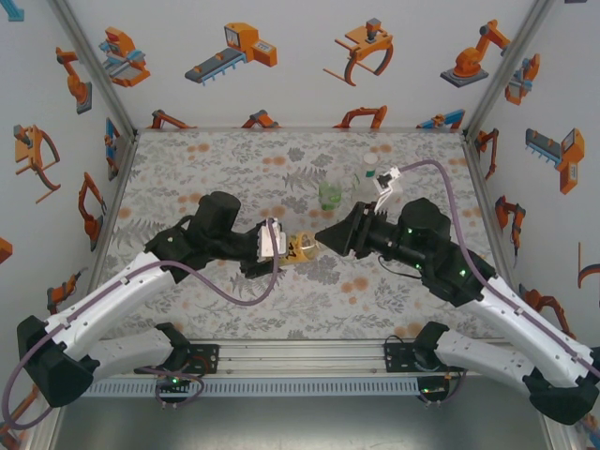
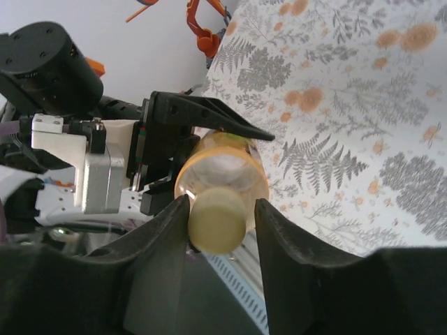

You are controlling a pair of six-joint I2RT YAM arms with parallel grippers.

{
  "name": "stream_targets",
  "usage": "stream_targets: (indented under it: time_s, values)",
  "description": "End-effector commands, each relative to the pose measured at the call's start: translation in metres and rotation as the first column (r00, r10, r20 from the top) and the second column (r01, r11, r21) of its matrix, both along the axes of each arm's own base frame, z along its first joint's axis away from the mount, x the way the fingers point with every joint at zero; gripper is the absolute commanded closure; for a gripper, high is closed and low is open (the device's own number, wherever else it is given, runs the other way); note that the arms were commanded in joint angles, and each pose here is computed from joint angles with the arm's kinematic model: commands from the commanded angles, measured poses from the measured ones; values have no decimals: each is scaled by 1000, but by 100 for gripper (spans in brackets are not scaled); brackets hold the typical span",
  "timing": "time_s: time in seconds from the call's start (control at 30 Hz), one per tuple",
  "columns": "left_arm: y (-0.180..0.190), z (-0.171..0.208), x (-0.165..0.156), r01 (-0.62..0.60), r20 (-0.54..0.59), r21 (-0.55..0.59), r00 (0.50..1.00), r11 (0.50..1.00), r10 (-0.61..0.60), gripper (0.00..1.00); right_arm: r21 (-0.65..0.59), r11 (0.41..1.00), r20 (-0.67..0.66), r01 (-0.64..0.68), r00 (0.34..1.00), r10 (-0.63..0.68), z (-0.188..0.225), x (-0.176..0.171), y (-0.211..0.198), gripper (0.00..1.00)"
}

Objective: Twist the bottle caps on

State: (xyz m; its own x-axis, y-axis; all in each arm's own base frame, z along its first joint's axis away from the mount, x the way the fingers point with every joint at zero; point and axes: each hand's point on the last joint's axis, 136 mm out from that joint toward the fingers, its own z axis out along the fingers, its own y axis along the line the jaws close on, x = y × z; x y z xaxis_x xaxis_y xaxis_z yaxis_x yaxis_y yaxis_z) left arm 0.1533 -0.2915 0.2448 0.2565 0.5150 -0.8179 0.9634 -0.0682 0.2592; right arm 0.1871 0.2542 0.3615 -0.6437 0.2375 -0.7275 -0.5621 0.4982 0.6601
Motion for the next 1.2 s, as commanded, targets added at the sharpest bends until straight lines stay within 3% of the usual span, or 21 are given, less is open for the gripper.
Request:
stream_targets:
  time_s: [0.0, 0.2, 0.3, 0.43, 0.6, 0.73, 0.87, 1.17]
  values:
    - [-4, 17, -17, 95, 22, -63, 995, 993, -94, 100, -11, 997, 289, -79, 954, 79, 38, -13, -1, 53]
    - [-3, 15, -19, 108, 10, -50, 994, 993, -108, 100, -106, 992, 558, -65, 822, 114, 61, -26, -14, 46]
    - [-3, 14, -19, 110, 8, -45, 994, 993, -110, 100, -164, 973, 697, -160, 680, 229, 68, -52, -11, 46]
    - [-3, 12, -21, 117, -4, -35, 993, 992, -117, 100, -267, 942, 741, -204, 581, 336, 63, -69, -10, 48]
    - [-4, 10, -23, 130, -19, -27, 991, 991, -131, 100, -536, 799, 697, -272, 391, 600, 30, -96, -10, 47]
    - [-4, 9, -23, 138, -28, -24, 990, 990, -139, 100, -625, 731, 658, -274, 320, 682, 17, -99, -10, 47]
    - [-5, 8, -25, 147, -41, -22, 988, 989, -148, 100, -688, 671, 606, -275, 292, 740, 6, -95, -7, 47]
    - [-6, 8, -29, 165, -59, -24, 984, 986, -166, 100, -671, 667, 620, -324, 248, 744, 11, -94, 9, 49]
